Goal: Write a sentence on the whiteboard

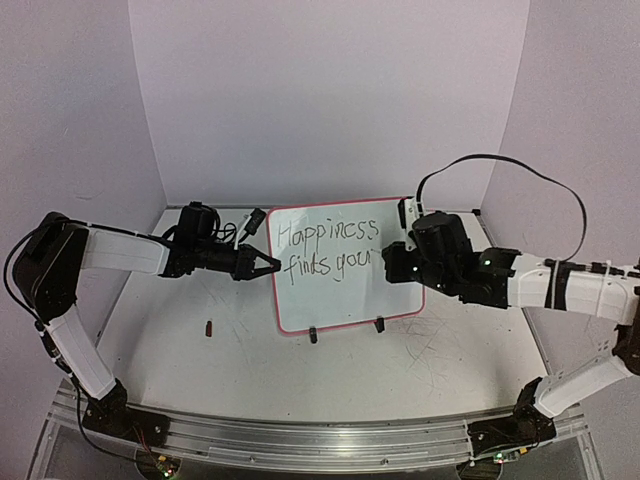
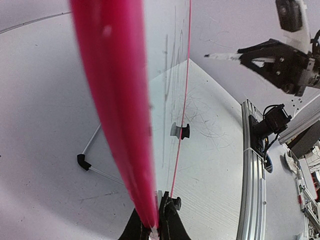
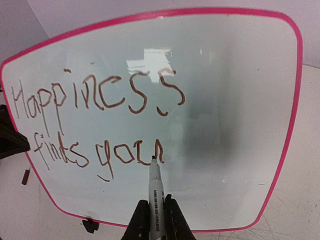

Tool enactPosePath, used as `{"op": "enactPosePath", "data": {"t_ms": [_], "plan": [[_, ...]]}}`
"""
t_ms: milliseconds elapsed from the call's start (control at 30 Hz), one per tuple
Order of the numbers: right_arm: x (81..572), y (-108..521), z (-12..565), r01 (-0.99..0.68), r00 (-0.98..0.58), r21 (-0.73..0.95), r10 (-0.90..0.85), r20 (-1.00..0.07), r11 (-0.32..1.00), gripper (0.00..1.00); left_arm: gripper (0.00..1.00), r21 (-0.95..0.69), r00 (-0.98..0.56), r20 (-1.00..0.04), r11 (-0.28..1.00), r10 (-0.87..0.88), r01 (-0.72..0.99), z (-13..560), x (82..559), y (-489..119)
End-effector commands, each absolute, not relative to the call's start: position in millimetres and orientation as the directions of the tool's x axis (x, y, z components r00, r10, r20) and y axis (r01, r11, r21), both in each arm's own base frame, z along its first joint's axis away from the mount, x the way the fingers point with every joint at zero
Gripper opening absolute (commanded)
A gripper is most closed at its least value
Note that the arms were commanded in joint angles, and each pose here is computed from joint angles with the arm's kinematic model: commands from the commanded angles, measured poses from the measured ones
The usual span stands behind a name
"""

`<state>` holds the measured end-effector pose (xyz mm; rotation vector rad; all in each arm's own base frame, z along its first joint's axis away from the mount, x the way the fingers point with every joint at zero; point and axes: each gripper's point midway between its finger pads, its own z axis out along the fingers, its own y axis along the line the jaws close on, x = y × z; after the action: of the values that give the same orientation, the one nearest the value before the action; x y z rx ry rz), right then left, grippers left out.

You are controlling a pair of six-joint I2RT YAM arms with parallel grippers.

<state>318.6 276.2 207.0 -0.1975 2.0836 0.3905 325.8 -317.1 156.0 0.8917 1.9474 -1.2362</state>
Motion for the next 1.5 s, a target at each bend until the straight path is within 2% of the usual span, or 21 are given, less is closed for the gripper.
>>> {"op": "enactPosePath", "data": {"t_ms": [0, 500, 733, 900, 1467], "plan": [[316.4, 268.1, 297.3, -0.336, -0.359, 0.274, 0.147, -0.922, 0.901, 0.00, 0.00, -0.406, -0.578, -0.776, 0.500, 0.254, 0.765, 117.6, 335.4, -297.2], [309.2, 239.1, 304.9, -0.319, -0.286, 0.180, 0.087, -0.954, 0.930, 0.00, 0.02, -0.366, -0.594, -0.766, 0.592, 0.247, 0.718, 119.1, 339.9, -275.6], [309.0, 277.3, 247.2, -0.452, -0.405, 0.155, -0.048, -0.913, 0.878, 0.00, 0.01, -0.344, -0.597, -0.761, 0.622, 0.255, 0.704, 123.4, 346.2, -270.4], [314.7, 288.8, 224.2, -0.484, -0.436, 0.191, -0.046, -0.899, 0.854, 0.00, 0.00, -0.342, -0.597, -0.761, 0.625, 0.253, 0.702, 124.7, 348.0, -270.7], [326.8, 273.8, 203.7, -0.381, -0.465, 0.157, -0.043, -0.884, 0.911, 0.00, 0.00, -0.333, -0.593, -0.760, 0.623, 0.268, 0.708, 122.4, 350.6, -271.8]]}}
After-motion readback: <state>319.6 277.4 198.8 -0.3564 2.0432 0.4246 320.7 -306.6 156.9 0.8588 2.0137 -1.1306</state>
